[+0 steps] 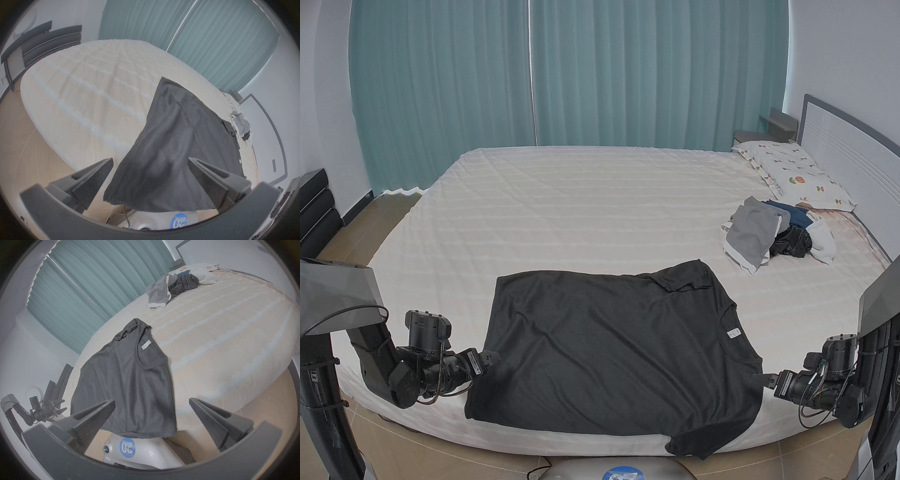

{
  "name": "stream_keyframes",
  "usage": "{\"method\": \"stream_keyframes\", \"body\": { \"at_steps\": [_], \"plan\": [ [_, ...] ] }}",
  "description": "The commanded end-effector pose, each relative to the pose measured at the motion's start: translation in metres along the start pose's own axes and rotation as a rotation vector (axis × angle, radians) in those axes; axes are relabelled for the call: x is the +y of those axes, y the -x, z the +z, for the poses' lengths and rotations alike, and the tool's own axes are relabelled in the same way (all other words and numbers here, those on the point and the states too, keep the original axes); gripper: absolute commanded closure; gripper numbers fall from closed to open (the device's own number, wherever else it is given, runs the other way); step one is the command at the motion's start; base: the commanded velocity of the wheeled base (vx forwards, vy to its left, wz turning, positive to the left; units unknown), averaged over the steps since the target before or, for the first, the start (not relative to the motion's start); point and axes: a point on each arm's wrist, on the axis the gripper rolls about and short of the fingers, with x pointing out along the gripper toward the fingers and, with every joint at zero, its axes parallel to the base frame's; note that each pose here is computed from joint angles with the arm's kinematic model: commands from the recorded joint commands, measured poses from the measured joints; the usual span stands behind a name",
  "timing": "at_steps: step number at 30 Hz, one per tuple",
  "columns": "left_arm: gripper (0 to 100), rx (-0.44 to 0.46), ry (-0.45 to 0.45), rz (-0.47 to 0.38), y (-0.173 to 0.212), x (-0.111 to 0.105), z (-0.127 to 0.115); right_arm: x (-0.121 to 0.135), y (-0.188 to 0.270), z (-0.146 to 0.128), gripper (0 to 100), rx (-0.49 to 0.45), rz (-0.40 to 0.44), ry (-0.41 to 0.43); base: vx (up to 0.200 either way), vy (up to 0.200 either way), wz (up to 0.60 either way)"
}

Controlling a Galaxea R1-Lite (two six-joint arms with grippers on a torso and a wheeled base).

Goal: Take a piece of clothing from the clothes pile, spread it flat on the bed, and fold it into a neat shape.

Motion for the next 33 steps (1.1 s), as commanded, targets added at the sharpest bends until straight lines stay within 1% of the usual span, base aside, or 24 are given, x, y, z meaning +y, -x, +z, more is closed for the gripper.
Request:
{"method": "stream_keyframes", "body": {
  "at_steps": [1,5,11,12,13,18,20,21,24,25,28,30,33],
  "plan": [
    [0,-0.005,0.001,0.0,-0.001,0.0,0.002,-0.001,-0.001,-0.004,0,0.02,-0.005,-0.001,0.2,0.0,0.0],
    [0,-0.012,0.003,-0.001,-0.002,0.0,0.003,-0.001,-0.002,-0.005,0,0.025,-0.006,-0.006,0.2,0.0,0.0],
    [0,-0.023,0.02,-0.009,-0.003,-0.001,0.006,-0.002,-0.003,-0.007,0,0.035,-0.01,-0.007,0.0,0.0,0.0],
    [0,-0.055,0.092,-0.031,-0.006,-0.007,0.015,-0.002,-0.005,-0.009,0,0.045,-0.011,-0.006,0.0,0.0,0.0],
    [0,-0.059,0.108,-0.033,-0.007,-0.008,0.017,-0.002,-0.005,-0.009,0,0.047,-0.011,-0.006,0.0,0.0,0.0],
    [0,-0.095,0.117,-0.064,-0.007,-0.015,0.027,-0.003,-0.005,-0.01,0,0.053,-0.014,-0.013,0.0,0.0,0.0],
    [0,-0.12,0.116,-0.077,-0.008,-0.019,0.034,-0.003,-0.006,-0.01,0,0.049,-0.014,-0.033,0.0,0.0,0.0],
    [0,-0.146,0.117,-0.088,-0.011,-0.024,0.042,-0.002,-0.006,-0.008,0,0.04,-0.01,-0.063,0.0,0.0,0.0],
    [0,-0.161,0.117,-0.097,-0.019,-0.035,0.059,0.0,-0.011,-0.003,0,0.014,0.001,-0.116,0.0,0.0,0.0],
    [0,-0.16,0.117,-0.096,-0.021,-0.036,0.06,0.0,-0.011,-0.003,0,0.014,0.001,-0.119,0.0,0.0,0.0],
    [0,-0.154,0.129,-0.091,-0.044,-0.046,0.083,-0.001,-0.012,-0.002,0,0.012,0.001,-0.141,0.0,0.0,0.0],
    [0,-0.152,0.14,-0.096,-0.058,-0.048,0.088,-0.001,-0.012,-0.003,0,0.015,0.0,-0.145,0.0,0.0,0.0],
    [0,-0.191,0.131,-0.109,-0.095,-0.053,0.099,-0.001,-0.012,-0.003,0,0.017,0.0,-0.145,0.0,0.0,0.0]
  ]
}}
